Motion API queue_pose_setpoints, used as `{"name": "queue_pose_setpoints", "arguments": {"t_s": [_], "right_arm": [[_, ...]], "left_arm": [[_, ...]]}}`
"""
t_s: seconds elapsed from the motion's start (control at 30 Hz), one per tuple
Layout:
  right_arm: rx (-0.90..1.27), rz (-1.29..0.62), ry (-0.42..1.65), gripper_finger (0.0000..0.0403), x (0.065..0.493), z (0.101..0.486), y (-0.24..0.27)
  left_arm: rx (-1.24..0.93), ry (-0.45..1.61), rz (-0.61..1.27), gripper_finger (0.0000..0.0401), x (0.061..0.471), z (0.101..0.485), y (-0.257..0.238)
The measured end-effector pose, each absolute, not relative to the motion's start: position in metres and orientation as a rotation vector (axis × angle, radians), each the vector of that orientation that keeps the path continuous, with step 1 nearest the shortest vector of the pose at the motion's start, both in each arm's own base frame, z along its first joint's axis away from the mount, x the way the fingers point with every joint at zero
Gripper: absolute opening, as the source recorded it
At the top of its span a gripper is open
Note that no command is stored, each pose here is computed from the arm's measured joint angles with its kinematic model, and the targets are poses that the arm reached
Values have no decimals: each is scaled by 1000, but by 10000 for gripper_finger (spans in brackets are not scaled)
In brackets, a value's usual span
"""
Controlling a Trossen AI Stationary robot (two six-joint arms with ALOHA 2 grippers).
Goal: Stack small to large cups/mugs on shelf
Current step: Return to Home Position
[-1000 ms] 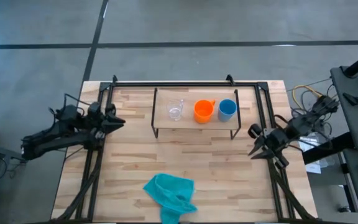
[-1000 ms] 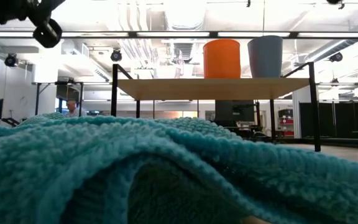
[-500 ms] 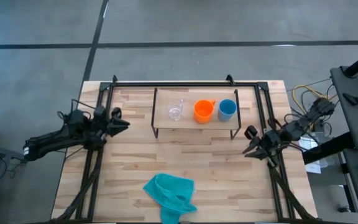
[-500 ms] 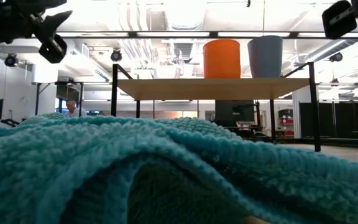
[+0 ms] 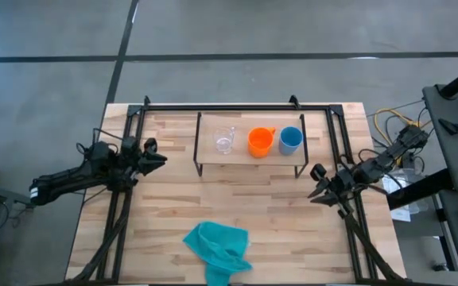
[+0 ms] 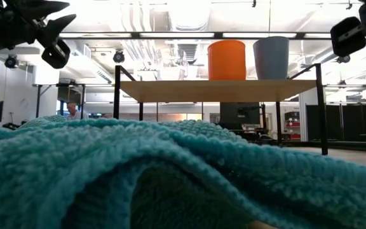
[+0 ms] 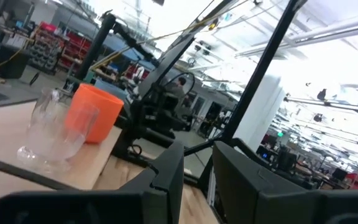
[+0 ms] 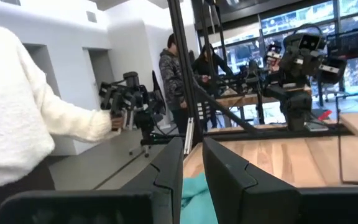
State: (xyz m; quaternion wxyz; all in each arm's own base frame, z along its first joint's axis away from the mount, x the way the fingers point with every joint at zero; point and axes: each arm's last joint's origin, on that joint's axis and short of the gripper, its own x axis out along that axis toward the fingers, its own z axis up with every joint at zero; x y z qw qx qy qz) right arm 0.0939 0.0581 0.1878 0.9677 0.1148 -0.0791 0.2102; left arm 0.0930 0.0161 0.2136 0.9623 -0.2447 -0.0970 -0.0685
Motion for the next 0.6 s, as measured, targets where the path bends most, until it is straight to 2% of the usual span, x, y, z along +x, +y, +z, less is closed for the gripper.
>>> {"name": "queue_pose_setpoints", "arguments": {"t_s": [0.2,0.47,0.6], "right_arm": [[182,400,-175,59,94,188,57],[160,305,-124,59,96,183,56],[165,294,-110,59,96,182,55]], "left_arm": [[-489,-184,-133,73,94,212,17],[-534,-145,-126,73,101,185,18],[-518,-172,-131,73,101,188,19]]}}
